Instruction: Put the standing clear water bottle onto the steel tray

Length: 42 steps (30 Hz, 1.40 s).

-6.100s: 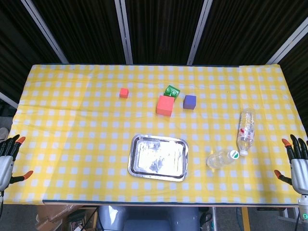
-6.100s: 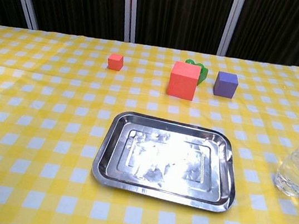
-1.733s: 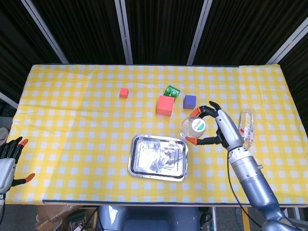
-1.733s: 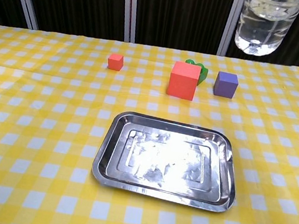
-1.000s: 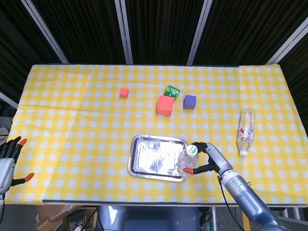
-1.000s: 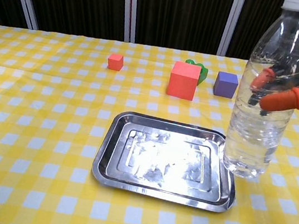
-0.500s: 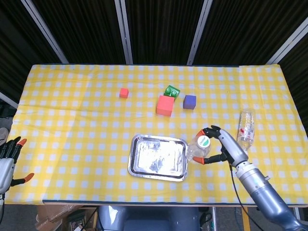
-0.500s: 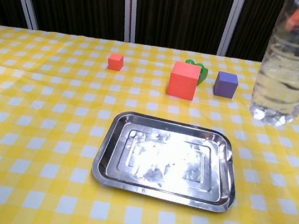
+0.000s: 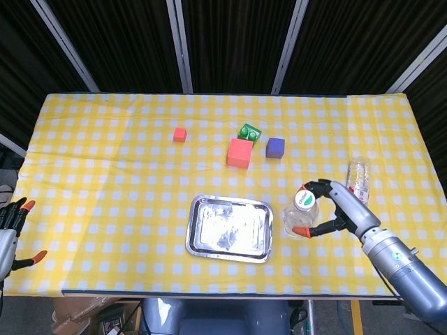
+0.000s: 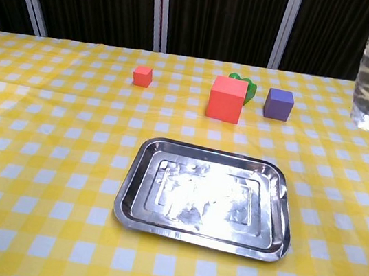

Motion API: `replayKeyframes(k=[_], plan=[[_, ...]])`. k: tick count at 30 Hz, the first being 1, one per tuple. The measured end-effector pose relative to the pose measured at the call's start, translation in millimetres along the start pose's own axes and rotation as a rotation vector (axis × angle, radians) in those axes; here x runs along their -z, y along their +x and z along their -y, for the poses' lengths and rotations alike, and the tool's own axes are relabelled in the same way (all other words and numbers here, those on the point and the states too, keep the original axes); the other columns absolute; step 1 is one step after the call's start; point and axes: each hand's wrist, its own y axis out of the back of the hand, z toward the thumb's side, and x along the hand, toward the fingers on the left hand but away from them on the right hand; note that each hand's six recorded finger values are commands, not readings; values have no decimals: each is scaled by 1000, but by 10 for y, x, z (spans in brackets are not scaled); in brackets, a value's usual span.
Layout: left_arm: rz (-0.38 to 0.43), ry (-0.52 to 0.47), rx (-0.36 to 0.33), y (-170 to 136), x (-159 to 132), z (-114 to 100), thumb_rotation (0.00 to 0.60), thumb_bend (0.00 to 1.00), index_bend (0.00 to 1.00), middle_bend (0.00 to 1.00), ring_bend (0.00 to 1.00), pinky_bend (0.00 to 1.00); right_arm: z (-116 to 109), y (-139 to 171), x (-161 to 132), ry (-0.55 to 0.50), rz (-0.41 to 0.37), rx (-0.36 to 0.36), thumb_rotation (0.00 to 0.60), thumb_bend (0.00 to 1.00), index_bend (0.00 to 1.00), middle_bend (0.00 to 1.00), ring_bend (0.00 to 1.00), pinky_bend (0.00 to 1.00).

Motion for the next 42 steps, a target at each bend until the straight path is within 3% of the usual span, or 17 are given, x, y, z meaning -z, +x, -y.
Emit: replayKeyframes(k=[7,12,17,21,25,31,36,42], plan=[[-1,7,1,7,-3,14,600,150,42,0,0,0,419,-92,481,-137,51,-53,600,502,876,706,482,0],[0,17,3,9,-16,29,600,150,42,0,0,0,591,-206,642,-228,11,-35,600,510,883,706,482,0],[0,27,9,15,-27,57,600,151,42,0,0,0,508,-222,652,-256,-76,35,600,518,901,706,482,0],[-2,31,12,17,-29,68,600,150,42,0,0,0,311,-193,784,-286,-120,136,600,520,902,706,482,0],[-7,32,11,18,-20,65,600,150,42,0,0,0,98,-141,1061,-309,-101,218,600,523,907,706,482,0],[-2,41,16,20,-48,92,600,150,42,0,0,0,-192,-21,1454,-352,-63,281,600,526,907,706,482,0],[3,47,13,12,-79,96,600,151,42,0,0,0,-358,82,1681,-337,-49,286,600,526,907,706,482,0],[7,43,10,4,-90,88,600,150,42,0,0,0,-163,58,1603,-300,-71,208,600,526,907,706,482,0]])
